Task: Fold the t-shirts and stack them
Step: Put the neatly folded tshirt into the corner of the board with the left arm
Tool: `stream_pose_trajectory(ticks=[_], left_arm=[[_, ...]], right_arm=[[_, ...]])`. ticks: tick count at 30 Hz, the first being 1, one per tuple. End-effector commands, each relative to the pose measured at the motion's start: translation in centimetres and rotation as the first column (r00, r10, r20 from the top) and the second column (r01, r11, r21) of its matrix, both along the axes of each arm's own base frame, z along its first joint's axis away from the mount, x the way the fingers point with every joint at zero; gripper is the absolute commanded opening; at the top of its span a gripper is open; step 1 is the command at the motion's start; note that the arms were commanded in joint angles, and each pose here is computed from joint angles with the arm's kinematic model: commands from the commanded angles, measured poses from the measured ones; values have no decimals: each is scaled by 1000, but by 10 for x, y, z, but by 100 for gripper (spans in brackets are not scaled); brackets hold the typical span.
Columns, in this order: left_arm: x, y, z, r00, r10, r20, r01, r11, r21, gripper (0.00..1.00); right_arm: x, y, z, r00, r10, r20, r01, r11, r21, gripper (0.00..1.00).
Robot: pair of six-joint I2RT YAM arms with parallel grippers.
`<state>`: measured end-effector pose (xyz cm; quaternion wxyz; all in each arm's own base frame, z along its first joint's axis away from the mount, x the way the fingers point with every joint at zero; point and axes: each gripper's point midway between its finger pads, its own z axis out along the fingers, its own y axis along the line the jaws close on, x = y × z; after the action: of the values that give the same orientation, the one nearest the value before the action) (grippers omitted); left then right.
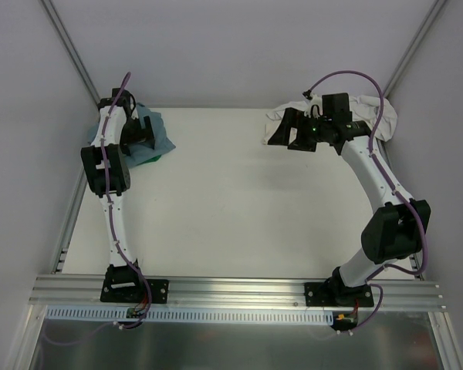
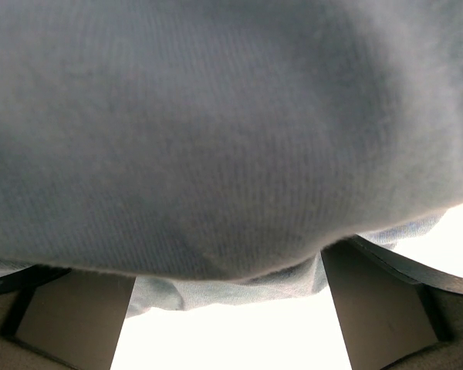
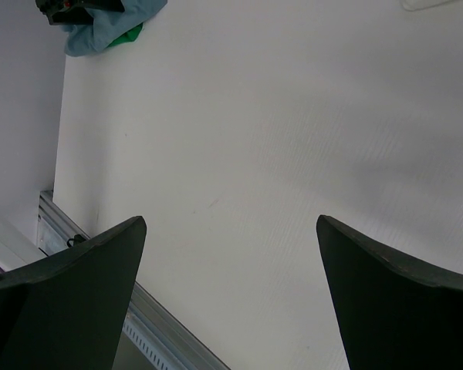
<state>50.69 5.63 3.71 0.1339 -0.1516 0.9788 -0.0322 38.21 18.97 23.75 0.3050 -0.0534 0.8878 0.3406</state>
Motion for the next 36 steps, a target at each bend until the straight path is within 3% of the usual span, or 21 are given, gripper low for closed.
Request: stream_pose_trajectory(ticks=[1,8,18,29,34,36], left_arm=[[-22,1,-7,995,-50,-90,48,999,-21,98],[-30,-3,-11,983,-141,-116,142,990,0,99],[-35,10,-14,927,-306,-217,341,928,147,99],[-39,31,-13,921,-293,-257,351,910,222,99],[-30,47,5,949,-250,-190,294,920,258,99],[-16,51,23,964,-242,-113,264,922,284,99]], right_arm=[[2,-3,6,999,3,38,-4,1000,15,99],[3,-7,2,999,-19,38,18,999,32,100],[-4,-20,-7,997,-73,27,72,996,47,99],[-14,-30,-17,995,-95,4,95,994,47,100],[-14,-29,-23,997,-82,-14,83,995,51,99],[-13,-28,-24,997,-76,-18,77,995,58,99]])
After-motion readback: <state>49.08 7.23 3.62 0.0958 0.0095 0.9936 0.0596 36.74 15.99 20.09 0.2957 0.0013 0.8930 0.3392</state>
